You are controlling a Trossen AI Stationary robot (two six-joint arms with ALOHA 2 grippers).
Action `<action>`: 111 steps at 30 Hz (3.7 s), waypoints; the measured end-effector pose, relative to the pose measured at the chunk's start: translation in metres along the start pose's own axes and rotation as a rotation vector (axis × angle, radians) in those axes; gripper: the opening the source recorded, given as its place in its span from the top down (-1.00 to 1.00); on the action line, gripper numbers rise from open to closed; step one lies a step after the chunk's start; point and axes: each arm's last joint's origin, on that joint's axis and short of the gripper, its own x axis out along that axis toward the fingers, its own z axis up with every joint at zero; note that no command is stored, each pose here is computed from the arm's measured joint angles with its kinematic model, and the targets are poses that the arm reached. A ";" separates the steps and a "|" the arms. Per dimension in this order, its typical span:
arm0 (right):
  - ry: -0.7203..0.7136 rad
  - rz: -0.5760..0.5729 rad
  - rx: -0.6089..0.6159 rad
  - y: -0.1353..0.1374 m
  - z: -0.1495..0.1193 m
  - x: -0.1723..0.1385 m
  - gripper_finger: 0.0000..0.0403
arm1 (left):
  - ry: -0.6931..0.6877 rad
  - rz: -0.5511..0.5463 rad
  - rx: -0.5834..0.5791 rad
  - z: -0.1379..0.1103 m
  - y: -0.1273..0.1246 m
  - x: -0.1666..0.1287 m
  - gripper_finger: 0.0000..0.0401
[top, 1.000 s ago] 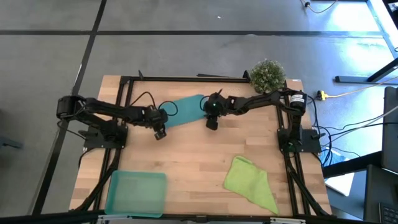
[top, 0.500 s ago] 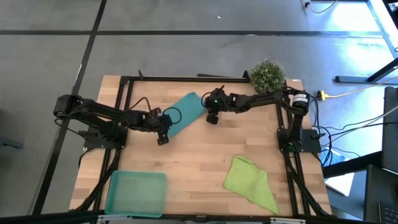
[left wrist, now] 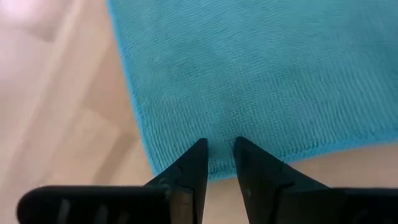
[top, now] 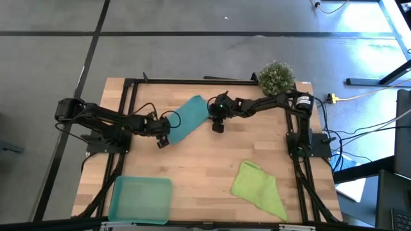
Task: Roll microfiber towels into tight, uniform cylinder then place into a basket
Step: Fold the blue microfiber towel
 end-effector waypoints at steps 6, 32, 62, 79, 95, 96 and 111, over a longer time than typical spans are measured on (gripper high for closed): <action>0.005 -0.097 0.022 -0.014 -0.002 -0.001 0.40 | -0.016 -0.120 -0.013 0.000 -0.012 -0.003 0.61; -0.133 0.163 -0.037 0.014 0.015 -0.005 0.40 | -0.113 -0.048 -0.009 0.004 -0.025 -0.003 0.61; -0.154 0.139 -0.282 0.046 0.026 -0.013 0.40 | -0.279 -0.190 0.072 0.023 -0.046 -0.013 0.61; -0.229 0.309 -0.689 0.123 0.013 0.008 0.40 | -0.346 -0.197 0.105 0.017 -0.047 -0.039 0.61; -0.328 0.288 -0.702 0.131 0.015 0.018 0.40 | -0.347 -0.206 0.115 0.016 -0.049 -0.040 0.61; -0.332 0.288 -0.705 0.132 0.013 0.021 0.40 | -0.347 -0.206 0.116 0.016 -0.049 -0.040 0.61; -0.297 0.254 -0.621 0.132 0.016 0.036 0.93 | -0.348 -0.205 0.116 0.016 -0.049 -0.040 0.61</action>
